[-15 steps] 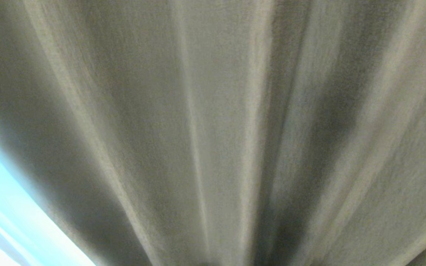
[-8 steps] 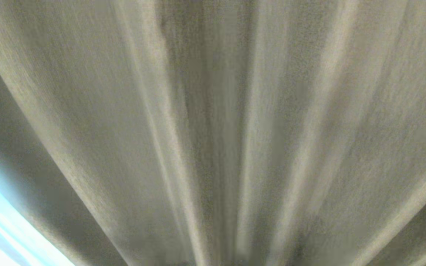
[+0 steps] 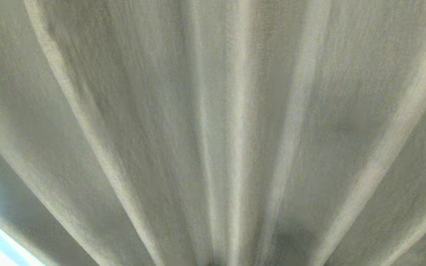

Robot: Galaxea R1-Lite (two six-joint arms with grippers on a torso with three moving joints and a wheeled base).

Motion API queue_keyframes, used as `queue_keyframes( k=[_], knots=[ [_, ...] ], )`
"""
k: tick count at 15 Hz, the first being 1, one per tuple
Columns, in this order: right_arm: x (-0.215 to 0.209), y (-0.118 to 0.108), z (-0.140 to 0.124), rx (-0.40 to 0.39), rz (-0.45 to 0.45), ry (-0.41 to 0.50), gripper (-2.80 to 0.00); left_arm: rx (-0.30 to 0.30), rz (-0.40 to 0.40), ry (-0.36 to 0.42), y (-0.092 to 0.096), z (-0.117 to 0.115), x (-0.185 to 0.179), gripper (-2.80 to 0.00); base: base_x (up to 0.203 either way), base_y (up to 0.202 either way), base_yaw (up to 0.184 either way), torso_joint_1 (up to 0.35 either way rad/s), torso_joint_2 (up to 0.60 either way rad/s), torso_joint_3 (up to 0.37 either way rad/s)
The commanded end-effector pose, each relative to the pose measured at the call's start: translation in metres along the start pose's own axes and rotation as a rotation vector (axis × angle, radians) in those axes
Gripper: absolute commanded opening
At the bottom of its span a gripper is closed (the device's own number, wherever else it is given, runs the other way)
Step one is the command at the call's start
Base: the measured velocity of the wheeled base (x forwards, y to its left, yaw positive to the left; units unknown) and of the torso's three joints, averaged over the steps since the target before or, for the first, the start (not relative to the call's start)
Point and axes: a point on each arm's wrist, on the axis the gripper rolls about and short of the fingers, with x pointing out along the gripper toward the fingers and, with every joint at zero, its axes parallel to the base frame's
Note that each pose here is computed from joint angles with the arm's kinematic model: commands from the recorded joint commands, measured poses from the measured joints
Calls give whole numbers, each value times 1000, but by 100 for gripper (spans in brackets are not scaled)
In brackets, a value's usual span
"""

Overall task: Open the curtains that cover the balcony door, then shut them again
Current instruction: Close the outer curtains on both sides

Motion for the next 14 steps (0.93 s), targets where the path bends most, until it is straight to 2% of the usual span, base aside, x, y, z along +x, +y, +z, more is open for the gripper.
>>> queue_keyframes(
  k=[1,4,14],
  knots=[
    [-12,3,-10,18,-9,-85,-280,-1,2,-1,0,0,0,-280,0,0,0,0,0,0],
    [-14,3,-13,71,-11,-106,-280,-1,0,-1,0,0,0,-280,0,0,0,0,0,0],
    [-14,3,-13,75,-11,-106,-280,-1,0,0,0,0,0,-280,0,0,0,0,0,0]
  ],
)
